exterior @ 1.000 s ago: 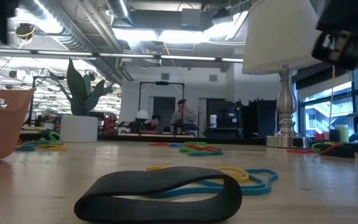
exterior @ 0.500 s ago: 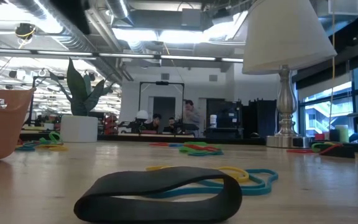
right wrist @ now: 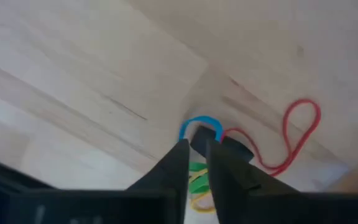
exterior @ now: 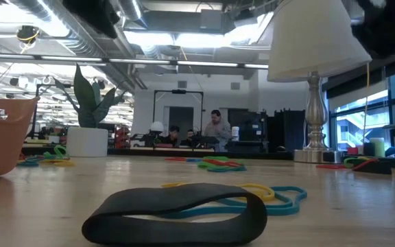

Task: Pick and place rubber bands into bin
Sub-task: Put the blue rubber band into the orange bin

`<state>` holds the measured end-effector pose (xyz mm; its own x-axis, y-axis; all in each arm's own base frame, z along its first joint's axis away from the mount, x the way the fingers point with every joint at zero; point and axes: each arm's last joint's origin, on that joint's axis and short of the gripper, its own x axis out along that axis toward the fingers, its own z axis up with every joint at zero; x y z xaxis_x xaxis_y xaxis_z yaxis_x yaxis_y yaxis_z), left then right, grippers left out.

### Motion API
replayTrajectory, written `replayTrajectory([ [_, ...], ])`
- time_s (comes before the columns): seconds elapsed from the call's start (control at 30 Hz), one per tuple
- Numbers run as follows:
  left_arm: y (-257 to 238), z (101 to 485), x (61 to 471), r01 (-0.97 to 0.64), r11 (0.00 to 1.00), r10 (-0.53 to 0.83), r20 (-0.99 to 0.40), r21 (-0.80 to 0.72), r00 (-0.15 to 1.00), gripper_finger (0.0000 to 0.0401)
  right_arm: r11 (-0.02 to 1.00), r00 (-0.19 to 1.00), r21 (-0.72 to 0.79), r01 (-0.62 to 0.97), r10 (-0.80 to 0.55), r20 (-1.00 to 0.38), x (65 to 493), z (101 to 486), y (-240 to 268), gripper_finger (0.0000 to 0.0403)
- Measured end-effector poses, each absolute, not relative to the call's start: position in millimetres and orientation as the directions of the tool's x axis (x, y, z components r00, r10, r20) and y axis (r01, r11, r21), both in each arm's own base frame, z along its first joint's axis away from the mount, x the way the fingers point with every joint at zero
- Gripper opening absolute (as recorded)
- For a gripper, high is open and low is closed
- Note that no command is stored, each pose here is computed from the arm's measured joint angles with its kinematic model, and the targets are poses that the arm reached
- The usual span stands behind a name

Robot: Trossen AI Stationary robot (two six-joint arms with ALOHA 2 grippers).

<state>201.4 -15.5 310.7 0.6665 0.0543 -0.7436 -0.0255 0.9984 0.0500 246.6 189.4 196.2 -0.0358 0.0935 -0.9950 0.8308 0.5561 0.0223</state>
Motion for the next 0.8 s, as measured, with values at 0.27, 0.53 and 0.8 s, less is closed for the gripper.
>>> replayTrajectory([
  [0.27,-1,290,193,0.043,0.999,-0.033,-0.717,-0.005,0.696,0.0003,0.538,-0.101,-0.033,0.842,0.096,-0.99,251,179,194,0.013],
  [0.53,2,286,194,0.093,0.996,-0.074,-0.721,-0.014,0.689,0.0003,0.535,-0.183,-0.111,0.838,0.084,-0.98,252,161,196,0.0142],
  [0.8,2,286,194,0.094,0.995,-0.075,-0.72,-0.013,0.69,0.0003,0.532,-0.223,-0.145,0.834,0.086,-0.971,253,150,198,0.0093],
])
